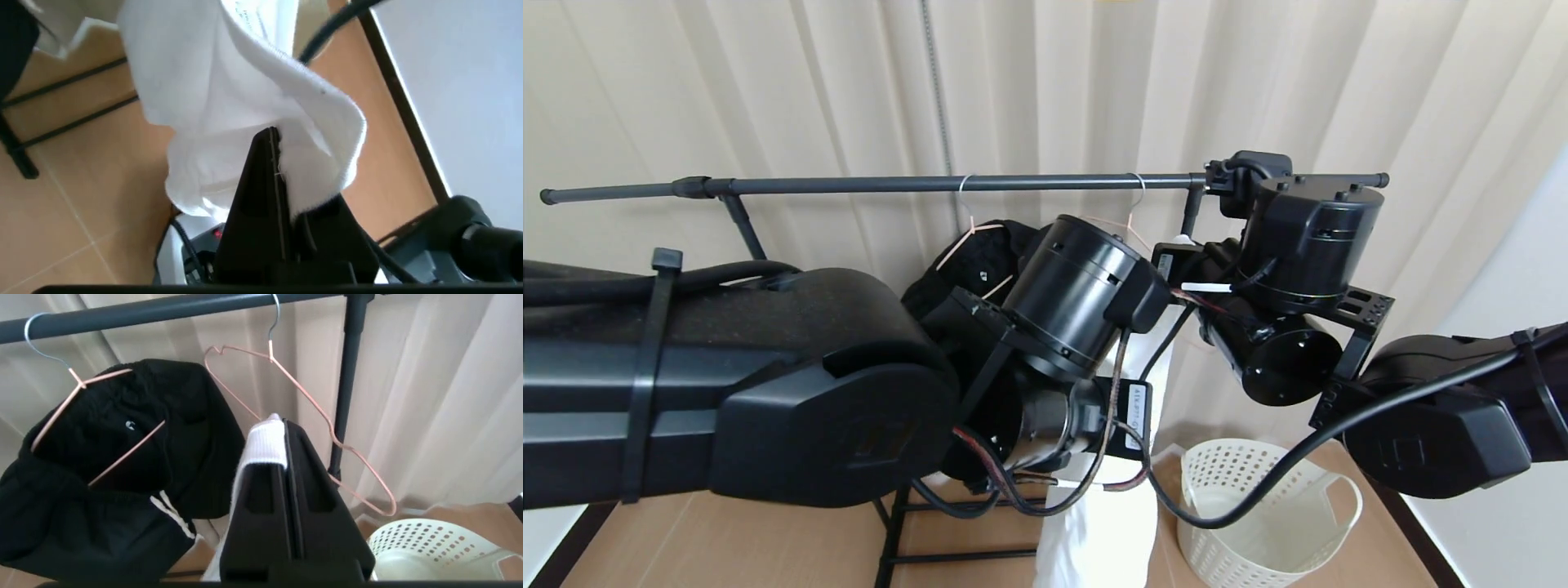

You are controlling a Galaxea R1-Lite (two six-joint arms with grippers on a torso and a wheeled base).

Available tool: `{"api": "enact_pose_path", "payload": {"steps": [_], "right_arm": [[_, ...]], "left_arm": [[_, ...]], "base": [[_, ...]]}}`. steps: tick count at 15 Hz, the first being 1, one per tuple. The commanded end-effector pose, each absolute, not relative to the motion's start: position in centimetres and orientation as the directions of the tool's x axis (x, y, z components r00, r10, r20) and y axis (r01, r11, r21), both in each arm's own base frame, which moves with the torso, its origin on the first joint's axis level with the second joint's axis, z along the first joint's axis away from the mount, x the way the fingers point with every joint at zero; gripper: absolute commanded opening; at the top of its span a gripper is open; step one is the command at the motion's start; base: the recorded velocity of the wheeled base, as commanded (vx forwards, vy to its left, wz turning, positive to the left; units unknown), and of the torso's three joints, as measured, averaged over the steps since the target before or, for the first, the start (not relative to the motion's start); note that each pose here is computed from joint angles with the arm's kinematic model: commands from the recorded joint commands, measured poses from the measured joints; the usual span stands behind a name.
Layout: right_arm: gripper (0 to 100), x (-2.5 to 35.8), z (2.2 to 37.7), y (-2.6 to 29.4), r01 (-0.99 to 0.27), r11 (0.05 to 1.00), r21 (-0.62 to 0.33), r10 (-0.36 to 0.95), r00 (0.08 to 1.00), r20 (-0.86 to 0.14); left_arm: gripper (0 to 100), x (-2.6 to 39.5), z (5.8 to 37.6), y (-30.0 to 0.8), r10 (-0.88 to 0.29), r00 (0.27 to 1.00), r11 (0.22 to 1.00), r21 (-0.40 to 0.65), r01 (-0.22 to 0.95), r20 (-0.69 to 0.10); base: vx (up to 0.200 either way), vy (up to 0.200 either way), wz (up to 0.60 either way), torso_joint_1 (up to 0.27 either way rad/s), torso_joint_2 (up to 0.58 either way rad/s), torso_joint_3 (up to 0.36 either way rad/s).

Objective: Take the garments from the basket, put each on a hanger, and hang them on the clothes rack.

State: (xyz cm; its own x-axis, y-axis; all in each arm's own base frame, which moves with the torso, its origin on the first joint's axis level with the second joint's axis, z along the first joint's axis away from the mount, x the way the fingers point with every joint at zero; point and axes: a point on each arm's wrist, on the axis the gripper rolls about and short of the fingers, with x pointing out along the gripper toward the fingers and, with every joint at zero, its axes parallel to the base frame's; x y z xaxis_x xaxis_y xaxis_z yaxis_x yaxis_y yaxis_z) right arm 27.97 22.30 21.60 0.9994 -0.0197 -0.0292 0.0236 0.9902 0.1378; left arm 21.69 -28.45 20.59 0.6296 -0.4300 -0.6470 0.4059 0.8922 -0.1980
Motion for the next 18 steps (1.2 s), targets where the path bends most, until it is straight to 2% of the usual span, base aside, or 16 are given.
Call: {"api": "enact_pose_path", "payload": {"steps": [1, 4, 9, 16, 17, 18], "right_arm": [[0, 27.8, 22.0, 21.3, 0.041, 0.992, 0.120, -0.039, 0.999, -0.025], [0, 26.8, 22.5, 20.0, 0.050, 0.996, 0.077, -0.049, 0.999, -0.018], [0, 25.1, 22.5, 18.6, 0.046, 0.999, -0.014, -0.046, 0.999, -0.027], [0, 24.8, 21.9, 18.3, 0.045, 0.998, -0.050, -0.047, 0.998, -0.049], [100, 24.7, 21.9, 18.3, 0.043, 0.997, -0.058, -0.045, 0.998, -0.048], [100, 24.5, 21.6, 18.1, 0.038, 0.995, -0.088, -0.043, 0.997, -0.060]], "left_arm": [[0, 22.9, 21.0, -27.2, -0.377, 0.676, 0.919, -0.164, 0.359, -0.633], [0, 26.2, 22.4, -25.1, -0.259, 0.779, 0.963, -0.098, 0.249, -0.571], [0, 30.2, 25.2, -25.7, -0.228, 0.862, 0.973, -0.129, 0.190, -0.453], [0, 31.3, 27.4, -26.6, -0.253, 0.894, 0.966, -0.145, 0.213, -0.370], [0, 31.2, 27.7, -26.8, -0.260, 0.896, 0.964, -0.150, 0.220, -0.359], [0, 31.1, 28.3, -27.0, -0.271, 0.900, 0.960, -0.159, 0.229, -0.341]], "base": [[0.000, 0.000, 0.00, 0.000, 0.00, 0.000], [0.000, 0.000, 0.00, 0.000, 0.00, 0.000], [0.000, 0.000, 0.00, 0.000, 0.00, 0.000], [0.000, 0.000, 0.00, 0.000, 0.00, 0.000], [0.000, 0.000, 0.00, 0.000, 0.00, 0.000], [0.000, 0.000, 0.00, 0.000, 0.00, 0.000]]}}
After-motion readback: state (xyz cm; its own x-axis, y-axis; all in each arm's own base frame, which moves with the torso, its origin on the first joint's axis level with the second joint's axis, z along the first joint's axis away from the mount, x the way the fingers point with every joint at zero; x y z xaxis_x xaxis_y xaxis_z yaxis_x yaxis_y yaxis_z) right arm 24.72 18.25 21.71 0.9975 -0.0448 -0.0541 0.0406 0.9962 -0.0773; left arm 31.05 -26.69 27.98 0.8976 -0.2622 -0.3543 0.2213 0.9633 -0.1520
